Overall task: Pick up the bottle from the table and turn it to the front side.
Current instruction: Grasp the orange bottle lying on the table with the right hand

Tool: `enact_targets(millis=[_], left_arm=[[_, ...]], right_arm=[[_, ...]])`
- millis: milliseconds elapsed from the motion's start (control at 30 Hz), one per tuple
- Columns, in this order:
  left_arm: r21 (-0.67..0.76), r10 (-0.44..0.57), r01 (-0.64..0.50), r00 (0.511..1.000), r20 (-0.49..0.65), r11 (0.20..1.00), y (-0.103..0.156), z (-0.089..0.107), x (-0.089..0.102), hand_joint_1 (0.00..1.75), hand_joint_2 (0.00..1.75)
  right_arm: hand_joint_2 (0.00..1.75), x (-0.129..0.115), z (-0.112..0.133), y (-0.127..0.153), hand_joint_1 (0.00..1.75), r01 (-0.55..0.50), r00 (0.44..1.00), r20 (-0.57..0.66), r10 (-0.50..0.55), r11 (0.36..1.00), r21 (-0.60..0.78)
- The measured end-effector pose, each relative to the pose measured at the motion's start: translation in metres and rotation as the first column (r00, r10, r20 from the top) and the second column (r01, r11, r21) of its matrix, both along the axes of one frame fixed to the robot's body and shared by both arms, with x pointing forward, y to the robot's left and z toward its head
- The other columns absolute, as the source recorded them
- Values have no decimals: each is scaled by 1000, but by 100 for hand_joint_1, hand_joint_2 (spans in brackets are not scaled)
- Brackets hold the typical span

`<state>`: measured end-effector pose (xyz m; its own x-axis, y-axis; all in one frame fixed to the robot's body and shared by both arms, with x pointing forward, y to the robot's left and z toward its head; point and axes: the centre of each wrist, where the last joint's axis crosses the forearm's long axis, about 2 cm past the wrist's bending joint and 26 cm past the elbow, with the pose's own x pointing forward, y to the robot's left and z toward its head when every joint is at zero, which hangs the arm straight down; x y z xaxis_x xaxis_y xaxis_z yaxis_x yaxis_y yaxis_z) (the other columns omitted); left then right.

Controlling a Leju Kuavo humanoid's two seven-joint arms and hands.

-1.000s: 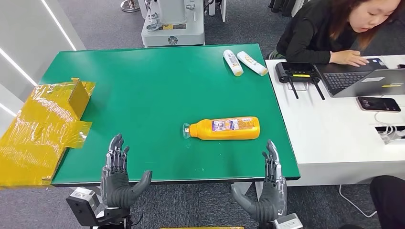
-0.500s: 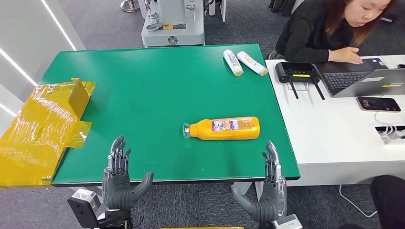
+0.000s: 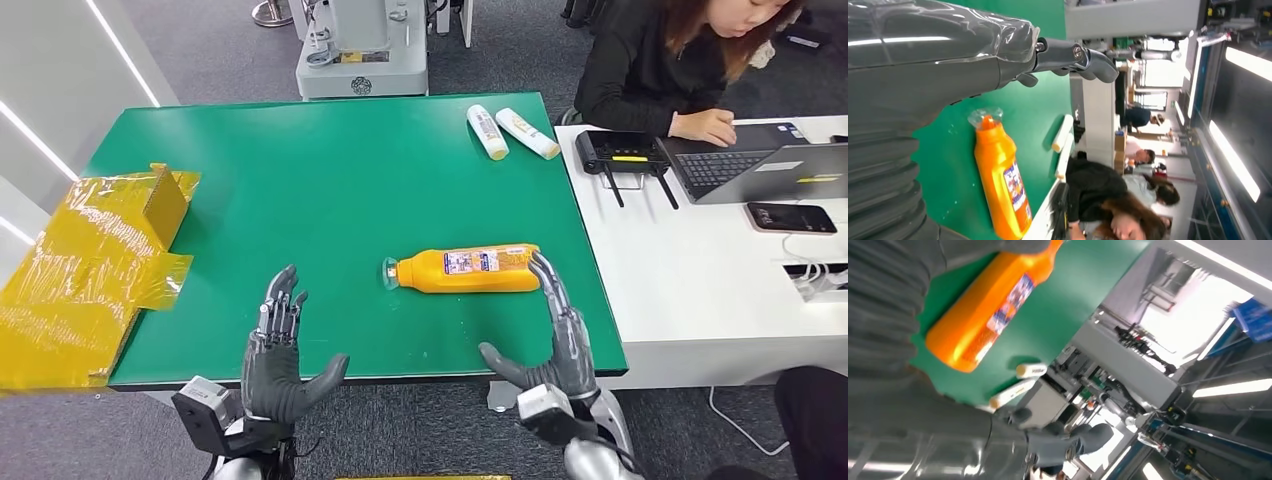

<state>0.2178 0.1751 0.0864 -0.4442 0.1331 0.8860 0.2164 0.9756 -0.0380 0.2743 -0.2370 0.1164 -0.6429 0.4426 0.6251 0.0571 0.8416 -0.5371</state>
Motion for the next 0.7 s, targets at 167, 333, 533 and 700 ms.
enact_targets(millis=[167,333,533,700], left_arm=[[1,-38,38,999,21,999,-2,1,22,0,175],[14,-62,62,998,22,998,-4,1,34,0,175],[28,-102,102,995,5,994,-6,0,39,0,175],[37,-157,158,987,-20,987,-9,1,45,0,175]], right_arm=[[175,68,13,-12,0,6,998,-62,-17,985,-171],[175,114,24,-14,0,-8,985,-166,-45,952,-307],[175,144,30,-10,0,-102,928,-365,-77,888,-448],[175,158,34,-7,0,-273,823,-554,-127,767,-581]])
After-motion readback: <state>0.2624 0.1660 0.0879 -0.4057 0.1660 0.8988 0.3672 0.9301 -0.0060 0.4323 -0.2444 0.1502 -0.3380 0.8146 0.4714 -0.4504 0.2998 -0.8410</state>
